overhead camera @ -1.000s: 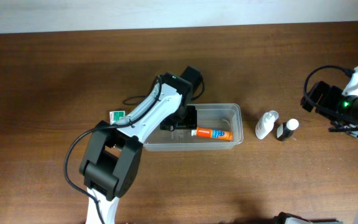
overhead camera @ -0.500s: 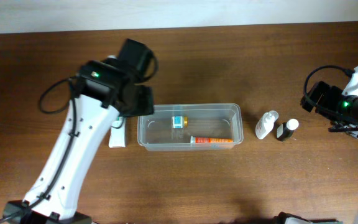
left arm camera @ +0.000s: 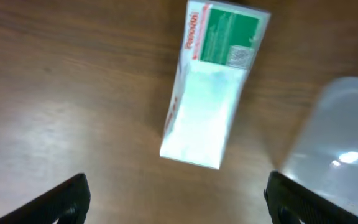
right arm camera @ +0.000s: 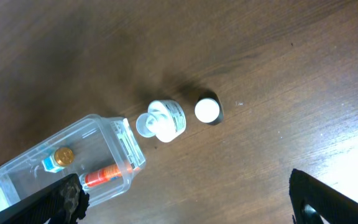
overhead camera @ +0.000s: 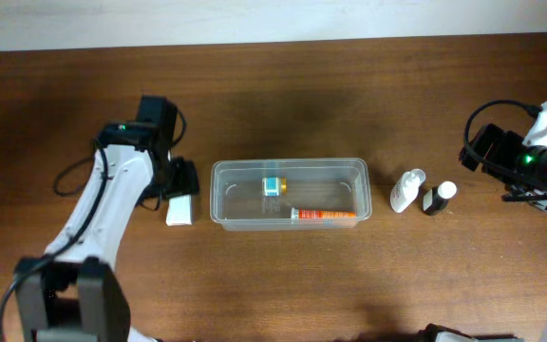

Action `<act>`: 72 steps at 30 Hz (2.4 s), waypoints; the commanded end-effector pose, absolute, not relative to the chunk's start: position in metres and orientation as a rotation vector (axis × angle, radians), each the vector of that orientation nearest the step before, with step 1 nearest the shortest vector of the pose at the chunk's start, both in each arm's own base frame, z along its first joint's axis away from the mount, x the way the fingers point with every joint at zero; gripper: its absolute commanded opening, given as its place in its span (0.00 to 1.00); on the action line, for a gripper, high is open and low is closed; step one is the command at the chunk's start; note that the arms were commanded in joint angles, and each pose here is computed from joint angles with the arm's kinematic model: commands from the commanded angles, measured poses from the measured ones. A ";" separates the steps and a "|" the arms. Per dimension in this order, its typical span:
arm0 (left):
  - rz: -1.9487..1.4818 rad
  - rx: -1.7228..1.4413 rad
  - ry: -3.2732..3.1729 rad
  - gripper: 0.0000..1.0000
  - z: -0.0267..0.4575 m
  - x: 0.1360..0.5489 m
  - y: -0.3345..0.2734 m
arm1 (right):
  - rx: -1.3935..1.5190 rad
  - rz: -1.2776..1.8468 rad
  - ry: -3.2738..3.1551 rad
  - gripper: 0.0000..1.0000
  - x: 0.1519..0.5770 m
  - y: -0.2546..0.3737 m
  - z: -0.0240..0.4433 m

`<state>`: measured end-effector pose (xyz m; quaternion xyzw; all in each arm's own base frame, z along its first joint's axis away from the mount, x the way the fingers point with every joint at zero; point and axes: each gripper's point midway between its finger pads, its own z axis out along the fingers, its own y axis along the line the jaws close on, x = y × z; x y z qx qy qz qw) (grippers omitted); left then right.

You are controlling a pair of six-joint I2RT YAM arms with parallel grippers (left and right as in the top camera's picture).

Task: Pack container
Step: 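Grasp the Panadol box with the left gripper and lift it, then lower the Panadol box into the container and release it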

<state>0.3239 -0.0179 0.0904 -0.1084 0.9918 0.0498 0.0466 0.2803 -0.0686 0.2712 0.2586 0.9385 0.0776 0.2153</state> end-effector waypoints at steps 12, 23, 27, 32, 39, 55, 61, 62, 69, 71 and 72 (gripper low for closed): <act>0.085 -0.165 3.103 0.78 0.013 0.337 -0.026 | 0.707 0.226 2.579 0.98 0.281 -0.068 0.278; 0.089 0.124 3.111 0.57 0.012 0.337 -0.026 | 0.707 0.226 2.579 0.98 0.281 -0.068 0.278; 0.081 0.098 3.106 0.65 0.006 0.340 -0.028 | 0.708 0.226 2.580 0.98 0.281 -0.068 0.278; 0.071 0.076 3.113 0.52 0.004 0.339 -0.029 | 0.707 0.226 2.579 0.98 0.281 -0.068 0.278; 0.076 0.151 3.137 0.32 0.015 0.337 -0.028 | 0.707 0.226 2.579 0.98 0.281 -0.068 0.278; -0.007 0.667 2.687 0.27 0.244 0.374 -0.101 | 0.707 0.226 2.579 0.98 0.281 -0.068 0.278; 0.001 1.311 2.477 0.19 0.228 0.346 -0.176 | 0.707 0.226 2.579 0.98 0.281 -0.068 0.278; 0.006 1.411 2.449 0.19 0.220 0.340 -0.184 | 0.707 0.226 2.579 0.98 0.281 -0.068 0.278; 0.027 1.994 2.273 0.19 0.150 0.308 -0.214 | 0.707 0.226 2.579 0.98 0.281 -0.068 0.278; 0.051 2.003 2.286 0.19 0.138 0.312 -0.212 | 0.707 0.226 2.579 0.98 0.281 -0.068 0.278; 0.049 2.004 2.295 0.19 0.133 0.314 -0.212 | 0.707 0.226 2.579 0.98 0.281 -0.068 0.278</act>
